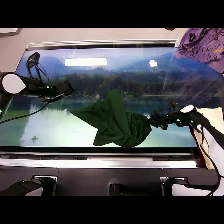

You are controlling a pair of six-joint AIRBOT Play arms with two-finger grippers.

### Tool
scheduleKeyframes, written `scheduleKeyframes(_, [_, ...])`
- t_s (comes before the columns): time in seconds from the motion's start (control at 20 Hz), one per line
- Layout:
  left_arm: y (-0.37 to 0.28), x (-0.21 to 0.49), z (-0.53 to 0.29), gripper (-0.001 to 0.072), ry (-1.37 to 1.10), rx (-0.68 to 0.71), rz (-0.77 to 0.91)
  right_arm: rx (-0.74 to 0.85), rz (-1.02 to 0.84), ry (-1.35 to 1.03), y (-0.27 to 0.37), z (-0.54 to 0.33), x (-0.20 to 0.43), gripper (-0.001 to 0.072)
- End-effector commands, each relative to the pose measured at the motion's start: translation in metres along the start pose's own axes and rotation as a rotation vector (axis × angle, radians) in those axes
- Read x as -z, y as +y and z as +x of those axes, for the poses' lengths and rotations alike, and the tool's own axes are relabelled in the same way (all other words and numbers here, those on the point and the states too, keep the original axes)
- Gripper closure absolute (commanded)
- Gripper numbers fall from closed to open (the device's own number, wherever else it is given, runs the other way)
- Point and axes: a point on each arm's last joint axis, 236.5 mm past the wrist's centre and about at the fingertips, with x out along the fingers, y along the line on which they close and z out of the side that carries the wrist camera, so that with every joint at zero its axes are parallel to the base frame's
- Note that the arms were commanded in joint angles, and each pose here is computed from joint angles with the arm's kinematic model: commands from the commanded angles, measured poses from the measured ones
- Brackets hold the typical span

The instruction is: Fold the clothes and pants, and hang the long-sleeved shirts on hangers.

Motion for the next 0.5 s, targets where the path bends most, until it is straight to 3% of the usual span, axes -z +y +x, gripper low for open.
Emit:
scheduleKeyframes(0.0, [0.03, -0.008, 0.001, 0.0032, -0.007, -0.039, -0.064, -0.015, -0.017, -0.01, 0.005, -0.001, -0.003, 0.0687])
scheduleKeyframes(0.15, [0.087, -0.005, 0.02, 0.0033, 0.01, -0.09, -0.179, -0.021, -0.044, -0.062, 0.015, -0.014, -0.009, 0.0687])
scheduleKeyframes(0.45, [0.108, 0.027, 0.092, 0.0033, 0.068, 0.142, -0.364, -0.044, -0.089, -0.097, 0.034, -0.034, -0.008, 0.0687])
